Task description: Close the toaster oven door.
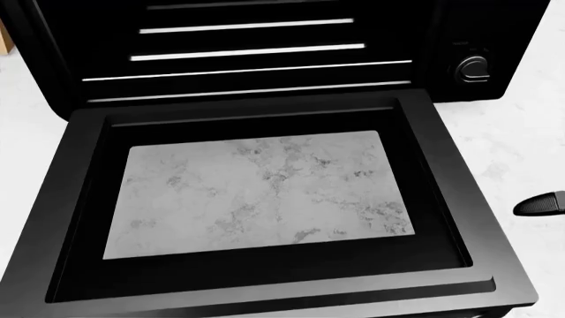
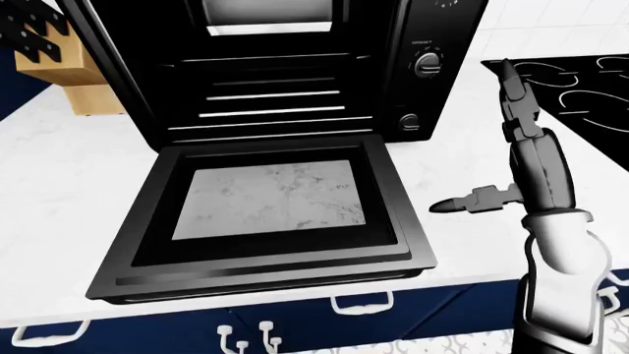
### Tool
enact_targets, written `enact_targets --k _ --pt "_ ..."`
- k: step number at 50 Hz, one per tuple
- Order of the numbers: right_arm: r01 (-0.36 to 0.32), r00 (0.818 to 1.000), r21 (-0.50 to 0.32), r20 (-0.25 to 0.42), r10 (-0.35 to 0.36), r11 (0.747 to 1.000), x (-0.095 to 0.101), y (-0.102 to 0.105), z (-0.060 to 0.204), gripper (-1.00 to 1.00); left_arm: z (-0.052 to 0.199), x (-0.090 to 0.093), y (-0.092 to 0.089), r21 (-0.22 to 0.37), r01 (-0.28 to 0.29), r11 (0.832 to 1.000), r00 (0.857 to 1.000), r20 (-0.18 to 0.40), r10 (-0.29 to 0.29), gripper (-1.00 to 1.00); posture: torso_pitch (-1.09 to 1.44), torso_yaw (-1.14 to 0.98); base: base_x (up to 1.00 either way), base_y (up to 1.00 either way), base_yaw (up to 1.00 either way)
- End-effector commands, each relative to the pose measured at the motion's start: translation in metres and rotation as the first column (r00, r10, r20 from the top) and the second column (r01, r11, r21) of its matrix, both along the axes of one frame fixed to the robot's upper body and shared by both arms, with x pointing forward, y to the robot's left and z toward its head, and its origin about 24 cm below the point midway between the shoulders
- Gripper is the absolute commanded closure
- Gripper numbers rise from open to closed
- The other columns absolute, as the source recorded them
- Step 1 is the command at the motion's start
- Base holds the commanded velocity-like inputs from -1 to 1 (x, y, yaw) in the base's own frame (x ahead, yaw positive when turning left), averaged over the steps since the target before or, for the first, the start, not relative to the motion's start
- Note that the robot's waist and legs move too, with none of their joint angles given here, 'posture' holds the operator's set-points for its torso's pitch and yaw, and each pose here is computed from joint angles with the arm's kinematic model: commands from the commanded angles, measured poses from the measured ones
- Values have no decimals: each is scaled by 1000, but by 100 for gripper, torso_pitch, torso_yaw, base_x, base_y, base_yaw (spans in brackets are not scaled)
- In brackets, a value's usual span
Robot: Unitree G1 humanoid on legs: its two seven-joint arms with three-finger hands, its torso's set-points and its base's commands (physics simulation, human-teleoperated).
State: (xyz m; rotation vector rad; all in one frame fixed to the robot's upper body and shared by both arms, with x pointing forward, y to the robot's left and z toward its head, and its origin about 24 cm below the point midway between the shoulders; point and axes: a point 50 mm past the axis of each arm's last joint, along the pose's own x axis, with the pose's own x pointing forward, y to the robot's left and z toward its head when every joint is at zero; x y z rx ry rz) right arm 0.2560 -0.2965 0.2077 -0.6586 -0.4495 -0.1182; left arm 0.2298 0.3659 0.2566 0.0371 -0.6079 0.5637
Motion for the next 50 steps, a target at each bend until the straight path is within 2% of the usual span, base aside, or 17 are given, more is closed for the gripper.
enact_targets --k 1,29,35,40,50 --pt "-5 997 -36 79 8 999 -5 2 17 -100 19 -7 -3 55 -6 998 997 75 2 -100 0 0 0 0 0" --pt "-52 998 -58 19 53 997 -5 11 0 -100 19 -7 -2 55 -10 998 997 76 5 -100 0 0 0 0 0" --pt "-65 998 -40 10 65 997 -6 14 -2 -100 20 -8 -3 54 -9 999 997 78 5 -100 0 0 0 0 0" --pt "-88 996 -22 -18 88 996 -5 21 -16 -100 20 -8 -2 54 -11 998 997 77 7 -100 0 0 0 0 0" --pt "-108 994 -7 -21 108 994 -6 29 -23 -100 21 -10 -1 54 -15 998 997 80 10 -100 0 0 0 0 0"
